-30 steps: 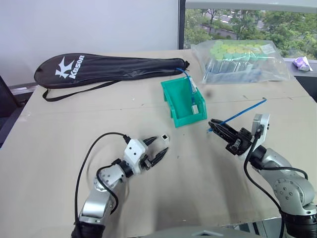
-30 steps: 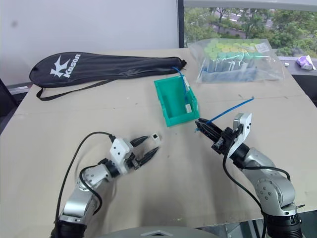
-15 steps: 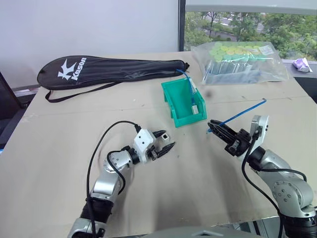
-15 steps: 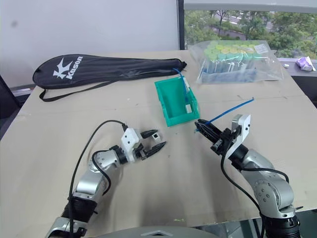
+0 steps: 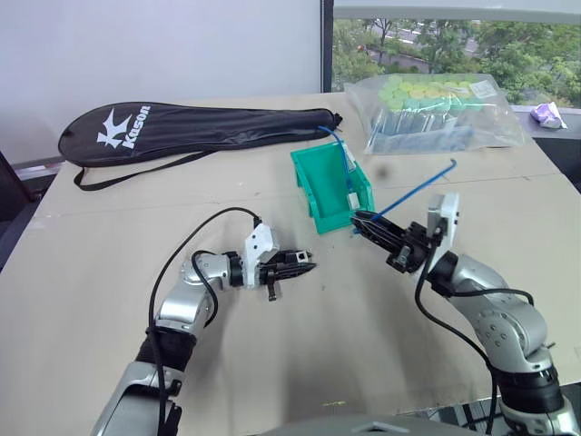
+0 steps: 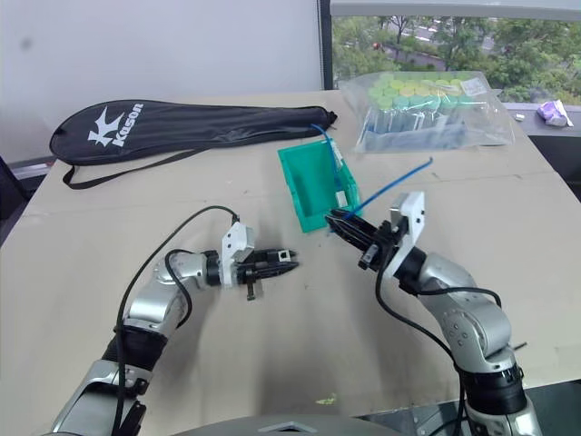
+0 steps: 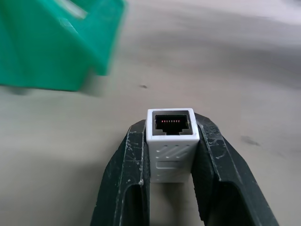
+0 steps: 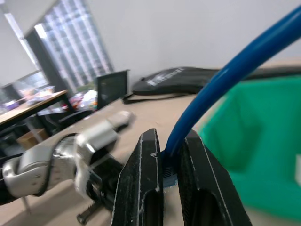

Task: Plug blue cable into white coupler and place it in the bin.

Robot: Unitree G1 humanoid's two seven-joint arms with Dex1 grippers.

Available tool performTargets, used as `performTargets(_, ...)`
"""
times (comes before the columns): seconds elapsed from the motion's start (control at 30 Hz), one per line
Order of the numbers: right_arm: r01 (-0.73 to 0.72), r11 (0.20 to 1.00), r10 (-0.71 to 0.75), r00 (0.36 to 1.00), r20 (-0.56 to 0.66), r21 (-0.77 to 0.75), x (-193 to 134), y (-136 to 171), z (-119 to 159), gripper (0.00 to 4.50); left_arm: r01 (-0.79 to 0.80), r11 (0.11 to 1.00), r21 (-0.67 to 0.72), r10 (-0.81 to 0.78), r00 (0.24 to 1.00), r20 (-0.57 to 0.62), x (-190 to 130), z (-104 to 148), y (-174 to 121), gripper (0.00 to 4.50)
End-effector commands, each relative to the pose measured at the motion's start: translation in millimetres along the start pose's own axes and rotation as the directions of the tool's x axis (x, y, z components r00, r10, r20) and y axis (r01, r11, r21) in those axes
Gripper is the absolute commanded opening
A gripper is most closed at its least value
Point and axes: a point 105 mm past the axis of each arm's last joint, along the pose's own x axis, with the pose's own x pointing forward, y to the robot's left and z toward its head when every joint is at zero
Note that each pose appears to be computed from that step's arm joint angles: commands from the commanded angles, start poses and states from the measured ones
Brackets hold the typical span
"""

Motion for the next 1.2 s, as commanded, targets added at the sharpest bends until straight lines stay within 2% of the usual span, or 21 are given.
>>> performTargets(0.03,-0.124,0.991,0.119,0.989,-0.084,-0.05,12.9,12.0,-12.2,0.0,0.124,0.992,0.011,-0.124,0.992,0.011,-1.1,11.2,-5.0,0.58)
performTargets(0.13,-0.191,0.98,0.178,0.97,-0.166,-0.06,21.9,13.3,-28.5,0.0,0.181,0.983,0.028,-0.181,0.984,-0.002,-1.4,14.2,-3.1,0.58)
performTargets(0.37,-0.227,0.97,0.204,0.956,-0.208,-0.09,35.3,5.5,-45.2,0.0,0.234,0.964,0.124,-0.227,0.971,-0.068,1.9,4.1,0.6,0.58)
performTargets(0.63,-0.283,0.955,0.25,0.93,-0.271,-0.091,36.1,11.1,-64.0,0.0,0.213,0.955,0.206,-0.203,0.977,-0.069,10.6,-0.6,4.9,0.58)
performTargets(1.2,-0.2,0.971,0.144,0.927,-0.346,-0.133,31.2,-2.9,-74.9,0.0,0.175,0.96,0.218,-0.163,0.984,-0.074,12.9,-6.2,10.5,0.58)
